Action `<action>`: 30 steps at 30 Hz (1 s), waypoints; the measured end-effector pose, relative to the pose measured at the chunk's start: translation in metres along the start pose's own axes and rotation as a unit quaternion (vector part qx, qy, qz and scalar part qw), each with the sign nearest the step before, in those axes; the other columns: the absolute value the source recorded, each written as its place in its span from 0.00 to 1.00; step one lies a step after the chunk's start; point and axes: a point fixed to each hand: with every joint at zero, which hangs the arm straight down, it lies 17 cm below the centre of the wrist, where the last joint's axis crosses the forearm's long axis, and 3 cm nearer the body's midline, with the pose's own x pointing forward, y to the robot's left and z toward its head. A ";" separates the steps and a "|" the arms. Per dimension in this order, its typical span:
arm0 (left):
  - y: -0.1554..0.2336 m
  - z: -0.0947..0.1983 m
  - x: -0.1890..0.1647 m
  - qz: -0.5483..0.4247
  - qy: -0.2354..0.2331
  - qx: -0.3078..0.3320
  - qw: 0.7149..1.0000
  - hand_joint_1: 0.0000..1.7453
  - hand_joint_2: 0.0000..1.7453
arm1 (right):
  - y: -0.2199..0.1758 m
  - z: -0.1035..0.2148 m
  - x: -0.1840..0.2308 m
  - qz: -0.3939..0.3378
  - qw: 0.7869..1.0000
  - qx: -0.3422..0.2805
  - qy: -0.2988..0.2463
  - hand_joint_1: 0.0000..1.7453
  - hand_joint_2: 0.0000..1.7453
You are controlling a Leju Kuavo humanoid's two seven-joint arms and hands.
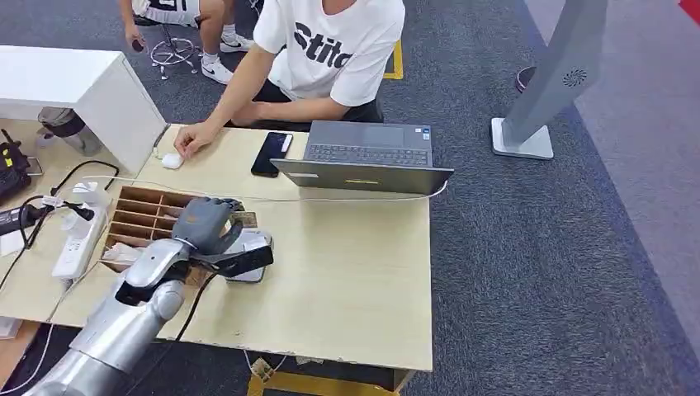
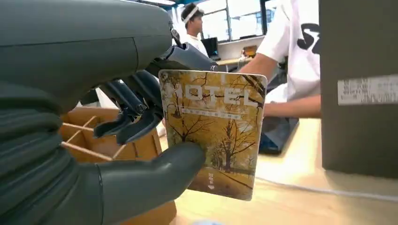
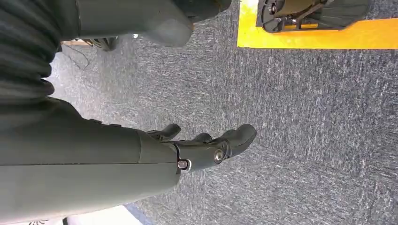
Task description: Pass the card to the sensor for recognition and then transmit it.
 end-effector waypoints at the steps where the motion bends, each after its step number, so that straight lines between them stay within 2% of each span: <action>1: -0.003 0.001 -0.002 0.000 0.004 -0.005 1.000 1.00 1.00 | 0.000 0.000 0.000 0.000 1.000 0.000 0.000 0.00 1.00; 18: -0.049 0.023 -0.026 -0.008 0.036 -0.056 0.998 1.00 1.00 | 0.001 0.000 -0.001 0.003 1.000 0.002 0.002 0.00 1.00; 30: -0.062 0.026 -0.018 -0.009 0.029 -0.058 0.998 1.00 1.00 | 0.001 0.000 0.000 0.006 1.000 0.003 0.001 0.00 1.00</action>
